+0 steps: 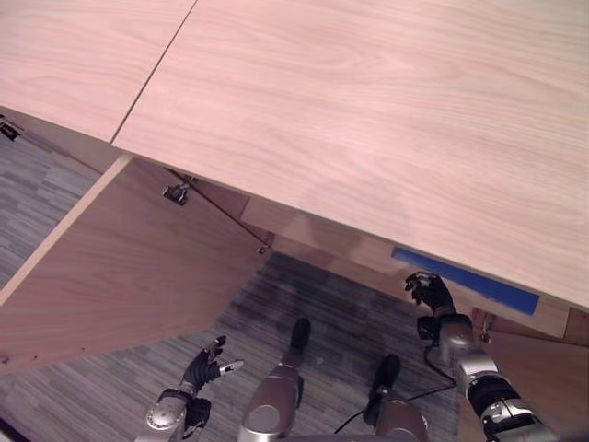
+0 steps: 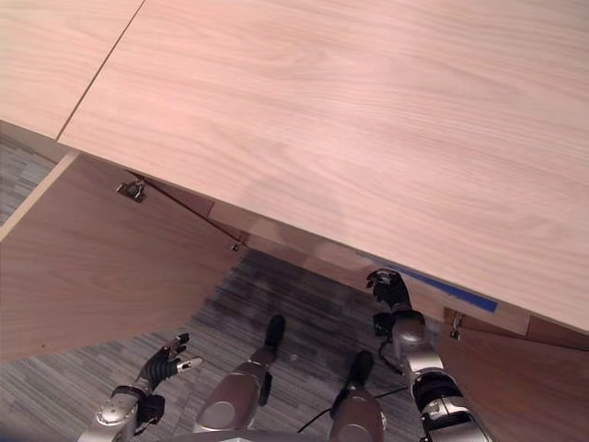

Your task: Put the empty folder in the office cabinet

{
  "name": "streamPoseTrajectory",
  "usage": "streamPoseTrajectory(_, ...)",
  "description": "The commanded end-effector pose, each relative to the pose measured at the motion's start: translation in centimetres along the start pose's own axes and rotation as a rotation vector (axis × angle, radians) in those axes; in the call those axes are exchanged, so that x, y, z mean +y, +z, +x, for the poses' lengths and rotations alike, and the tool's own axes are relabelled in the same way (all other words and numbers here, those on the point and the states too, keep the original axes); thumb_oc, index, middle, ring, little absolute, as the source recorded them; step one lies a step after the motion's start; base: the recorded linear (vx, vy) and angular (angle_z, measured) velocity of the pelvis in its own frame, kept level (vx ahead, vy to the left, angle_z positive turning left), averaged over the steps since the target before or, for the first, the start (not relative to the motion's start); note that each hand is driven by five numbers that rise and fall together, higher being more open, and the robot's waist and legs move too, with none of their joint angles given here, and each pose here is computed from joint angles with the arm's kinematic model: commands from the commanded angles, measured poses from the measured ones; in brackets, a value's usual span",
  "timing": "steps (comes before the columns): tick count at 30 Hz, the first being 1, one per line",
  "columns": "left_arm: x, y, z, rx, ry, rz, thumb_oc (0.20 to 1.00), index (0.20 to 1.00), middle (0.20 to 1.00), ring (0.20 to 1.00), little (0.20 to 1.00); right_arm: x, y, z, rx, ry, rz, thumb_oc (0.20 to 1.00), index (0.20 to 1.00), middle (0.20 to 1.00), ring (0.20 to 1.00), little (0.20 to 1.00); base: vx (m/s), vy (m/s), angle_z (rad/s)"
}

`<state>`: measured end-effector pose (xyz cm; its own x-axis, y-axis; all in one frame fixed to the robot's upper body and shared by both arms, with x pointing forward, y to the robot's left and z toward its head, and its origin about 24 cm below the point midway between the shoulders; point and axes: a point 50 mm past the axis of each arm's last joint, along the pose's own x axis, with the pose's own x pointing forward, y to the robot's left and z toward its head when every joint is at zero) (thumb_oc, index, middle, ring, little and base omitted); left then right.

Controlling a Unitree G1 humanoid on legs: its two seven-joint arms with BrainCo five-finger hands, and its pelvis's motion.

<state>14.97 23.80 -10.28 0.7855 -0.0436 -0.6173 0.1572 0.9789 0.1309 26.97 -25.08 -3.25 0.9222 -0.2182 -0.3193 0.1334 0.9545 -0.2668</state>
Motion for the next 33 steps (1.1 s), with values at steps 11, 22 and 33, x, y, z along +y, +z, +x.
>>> streamPoseTrajectory(11, 0.8, 0.9, -0.3, -0.035, -0.052, 0.068, 1.000, 1.000, 1.000, 1.000, 1.000, -1.7, -0.7, 1.1, 0.097, -0.092, 0.020, 0.200, 0.200, 0.200, 0.200, 0.200, 0.00, 0.000, 0.01)
streamPoseTrajectory(22, 0.6, 1.6, -0.2, -0.057, -0.102, 0.104, 1.000, 1.000, 1.000, 1.000, 1.000, -4.8, 0.2, 2.0, 0.127, -0.201, 0.030, 0.200, 0.200, 0.200, 0.200, 0.200, 0.00, 0.000, 0.00)
streamPoseTrajectory(33, 0.1, 1.4, -0.4, -0.047, -0.141, 0.124, 1.000, 1.000, 1.000, 1.000, 1.000, -7.1, 1.6, 2.4, 0.114, -0.276, 0.039, 0.200, 0.200, 0.200, 0.200, 0.200, 0.00, 0.000, 0.00)
